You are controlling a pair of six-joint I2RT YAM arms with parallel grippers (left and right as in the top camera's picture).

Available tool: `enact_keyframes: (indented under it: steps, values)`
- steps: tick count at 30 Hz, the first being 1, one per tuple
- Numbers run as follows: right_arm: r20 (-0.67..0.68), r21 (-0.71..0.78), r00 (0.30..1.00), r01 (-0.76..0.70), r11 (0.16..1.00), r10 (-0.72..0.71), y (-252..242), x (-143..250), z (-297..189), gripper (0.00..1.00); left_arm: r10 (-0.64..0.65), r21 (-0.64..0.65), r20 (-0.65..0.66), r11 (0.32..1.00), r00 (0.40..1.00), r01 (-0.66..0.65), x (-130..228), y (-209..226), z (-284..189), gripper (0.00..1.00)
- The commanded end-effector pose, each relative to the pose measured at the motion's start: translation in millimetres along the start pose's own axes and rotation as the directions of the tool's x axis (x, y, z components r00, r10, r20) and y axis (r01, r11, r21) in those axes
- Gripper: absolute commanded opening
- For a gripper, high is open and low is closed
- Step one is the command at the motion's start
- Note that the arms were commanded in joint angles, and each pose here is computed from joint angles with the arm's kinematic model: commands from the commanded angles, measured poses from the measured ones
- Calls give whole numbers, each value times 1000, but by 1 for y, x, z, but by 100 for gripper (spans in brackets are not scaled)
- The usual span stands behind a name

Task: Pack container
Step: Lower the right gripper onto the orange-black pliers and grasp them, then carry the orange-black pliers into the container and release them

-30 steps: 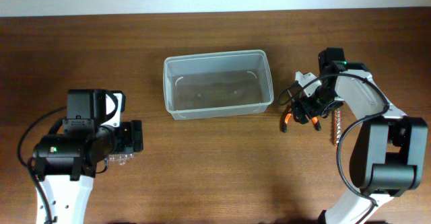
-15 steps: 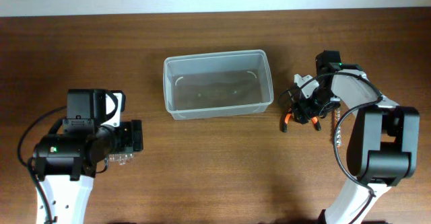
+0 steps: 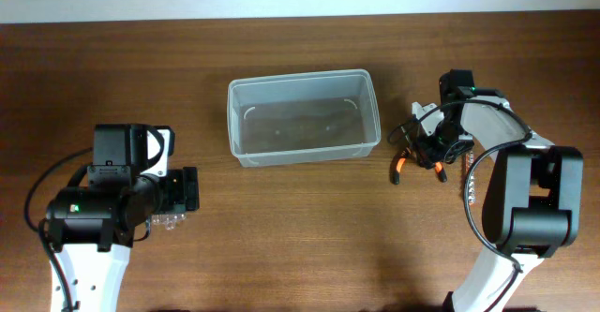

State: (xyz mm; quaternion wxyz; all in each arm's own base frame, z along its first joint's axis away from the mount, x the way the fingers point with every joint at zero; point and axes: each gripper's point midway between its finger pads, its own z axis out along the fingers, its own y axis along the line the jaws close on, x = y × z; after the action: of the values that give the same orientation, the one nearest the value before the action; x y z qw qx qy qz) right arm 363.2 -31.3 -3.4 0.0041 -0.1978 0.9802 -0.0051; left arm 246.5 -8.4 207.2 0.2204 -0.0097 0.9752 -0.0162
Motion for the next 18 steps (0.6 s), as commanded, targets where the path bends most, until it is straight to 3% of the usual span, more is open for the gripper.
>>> enact_keyframes:
  steps: [1,4,18]
  values:
    - [-58,-28,998,-22,999,20,4,11,20,49,13,-5,4,1000,1000,-13,0,0,0,84]
    - [-60,-29,998,-22,999,20,5,11,20,36,13,-5,4,1000,1000,-13,0,0,0,84]
    - [-60,-29,998,-29,999,28,5,11,20,8,13,-5,4,1000,1000,-13,0,0,0,84]
